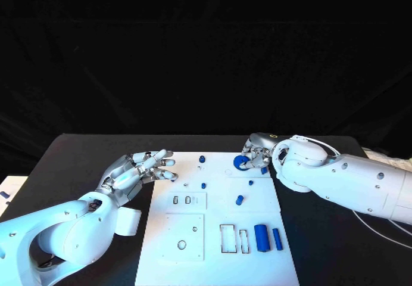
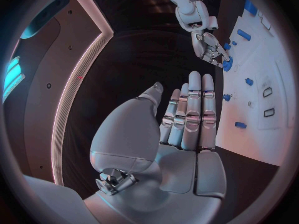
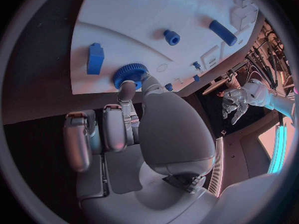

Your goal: Assemble the parts on the task board

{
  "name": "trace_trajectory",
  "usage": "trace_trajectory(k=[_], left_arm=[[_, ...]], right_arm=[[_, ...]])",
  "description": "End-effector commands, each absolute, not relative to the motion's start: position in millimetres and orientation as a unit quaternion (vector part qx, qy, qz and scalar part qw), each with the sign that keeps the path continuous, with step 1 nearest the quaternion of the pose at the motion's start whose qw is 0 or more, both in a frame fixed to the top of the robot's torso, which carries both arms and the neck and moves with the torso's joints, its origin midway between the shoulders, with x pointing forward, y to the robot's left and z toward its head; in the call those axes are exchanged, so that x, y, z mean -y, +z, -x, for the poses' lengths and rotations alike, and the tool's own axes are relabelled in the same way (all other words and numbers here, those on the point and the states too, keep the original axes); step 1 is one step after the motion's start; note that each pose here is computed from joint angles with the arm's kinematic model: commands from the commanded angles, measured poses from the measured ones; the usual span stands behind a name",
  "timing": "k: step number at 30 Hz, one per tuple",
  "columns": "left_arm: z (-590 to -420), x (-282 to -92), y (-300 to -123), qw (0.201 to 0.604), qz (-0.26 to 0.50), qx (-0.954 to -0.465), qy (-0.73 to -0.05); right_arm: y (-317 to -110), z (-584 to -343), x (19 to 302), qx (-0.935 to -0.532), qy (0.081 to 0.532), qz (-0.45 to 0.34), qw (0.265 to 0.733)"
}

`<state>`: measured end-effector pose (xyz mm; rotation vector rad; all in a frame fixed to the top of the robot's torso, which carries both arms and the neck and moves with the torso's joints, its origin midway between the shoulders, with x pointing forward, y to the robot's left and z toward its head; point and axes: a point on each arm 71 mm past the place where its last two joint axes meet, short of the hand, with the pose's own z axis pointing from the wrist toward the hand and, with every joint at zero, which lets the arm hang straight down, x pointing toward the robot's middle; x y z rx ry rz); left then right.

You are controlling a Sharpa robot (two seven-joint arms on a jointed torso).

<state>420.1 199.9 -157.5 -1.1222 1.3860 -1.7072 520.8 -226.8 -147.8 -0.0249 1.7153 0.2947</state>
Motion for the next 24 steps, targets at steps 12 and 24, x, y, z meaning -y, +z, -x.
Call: trace_trajectory(k=[12,24], left_arm=[[-420.0,-198.2,-156.2,0.323,0.425,-0.529,-0.660],[-420.3,-198.8,-156.4,0.323,0.425,-0.529,-0.660]], right_arm=[[-154.1,-522.0,226.3,-0.769,0.121,0.025,0.627],[-153.5,-516.4,221.5,-0.748,0.094,0.080,0.652]])
